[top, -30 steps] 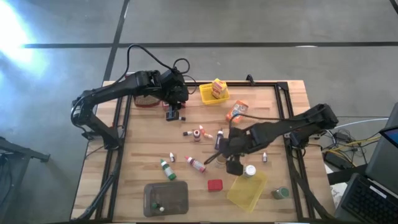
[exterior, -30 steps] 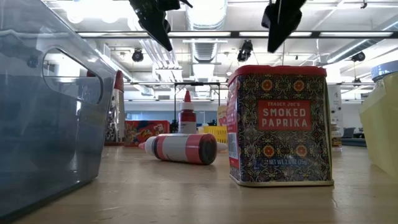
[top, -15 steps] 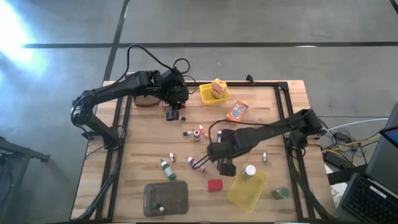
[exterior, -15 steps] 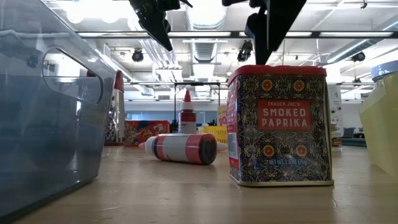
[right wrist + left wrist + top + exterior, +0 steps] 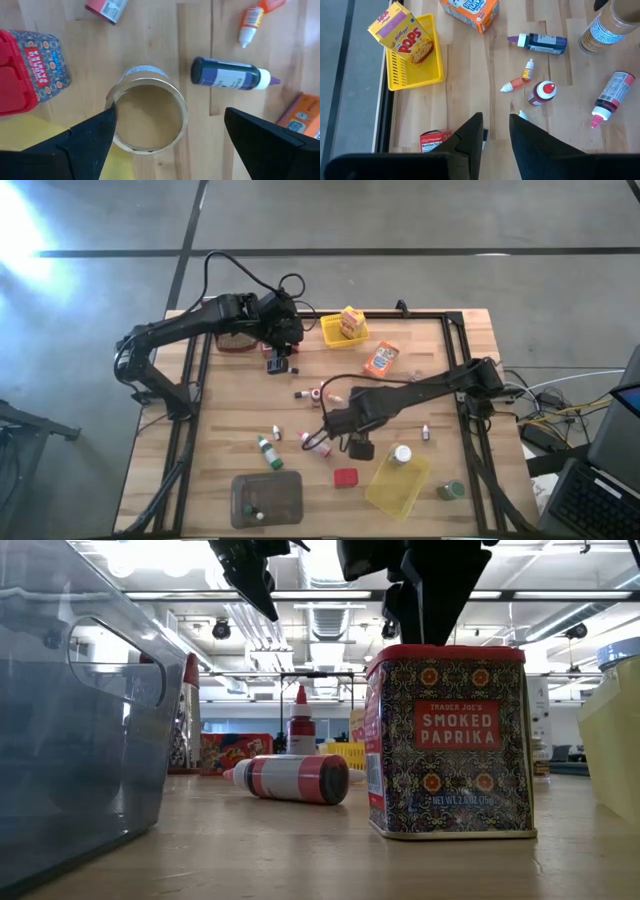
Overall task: Pick & Place Kitchen Items
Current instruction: Put the brown seasoning bottle into the bottom yellow bin
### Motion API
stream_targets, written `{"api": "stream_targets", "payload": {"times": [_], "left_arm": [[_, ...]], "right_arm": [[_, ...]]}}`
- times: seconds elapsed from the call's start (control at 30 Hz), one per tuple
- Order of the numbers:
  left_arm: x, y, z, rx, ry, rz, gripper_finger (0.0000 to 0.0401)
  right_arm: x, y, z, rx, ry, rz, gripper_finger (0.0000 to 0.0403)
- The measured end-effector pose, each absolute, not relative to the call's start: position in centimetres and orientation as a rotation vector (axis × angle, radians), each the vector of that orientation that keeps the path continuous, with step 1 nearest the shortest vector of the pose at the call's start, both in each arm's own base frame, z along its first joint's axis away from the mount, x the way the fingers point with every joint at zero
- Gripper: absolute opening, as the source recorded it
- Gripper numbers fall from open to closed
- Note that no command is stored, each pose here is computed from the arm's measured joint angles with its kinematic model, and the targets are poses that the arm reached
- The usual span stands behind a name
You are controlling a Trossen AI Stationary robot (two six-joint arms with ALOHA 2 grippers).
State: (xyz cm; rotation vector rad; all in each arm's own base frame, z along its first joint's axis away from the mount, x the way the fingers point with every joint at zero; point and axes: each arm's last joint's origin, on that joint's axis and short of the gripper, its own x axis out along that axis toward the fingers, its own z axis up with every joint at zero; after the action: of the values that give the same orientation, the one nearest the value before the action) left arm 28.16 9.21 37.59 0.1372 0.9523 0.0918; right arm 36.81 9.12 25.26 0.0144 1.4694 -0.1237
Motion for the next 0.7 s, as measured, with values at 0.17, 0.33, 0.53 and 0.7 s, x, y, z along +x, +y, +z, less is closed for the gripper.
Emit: {"api": "stream_targets", "payload": {"times": [0.17,0.33,0.53,0.7], "left_arm": [[28.17,9.21,37.6,0.137,0.951,0.092,0.0099],[28.17,9.21,37.6,0.137,0.951,0.092,0.0101],[28.17,9.2,37.6,0.138,0.951,0.092,0.0099],[28.17,9.21,37.6,0.138,0.951,0.092,0.0101]], "right_arm": [[36.68,9.15,25.07,0.028,1.494,-0.11,0.0368],[36.55,9.15,25.3,0.033,1.488,-0.105,0.0368],[36.42,9.11,25.57,0.033,1.48,-0.105,0.0368],[36.39,9.11,25.63,0.035,1.478,-0.103,0.0368]]}}
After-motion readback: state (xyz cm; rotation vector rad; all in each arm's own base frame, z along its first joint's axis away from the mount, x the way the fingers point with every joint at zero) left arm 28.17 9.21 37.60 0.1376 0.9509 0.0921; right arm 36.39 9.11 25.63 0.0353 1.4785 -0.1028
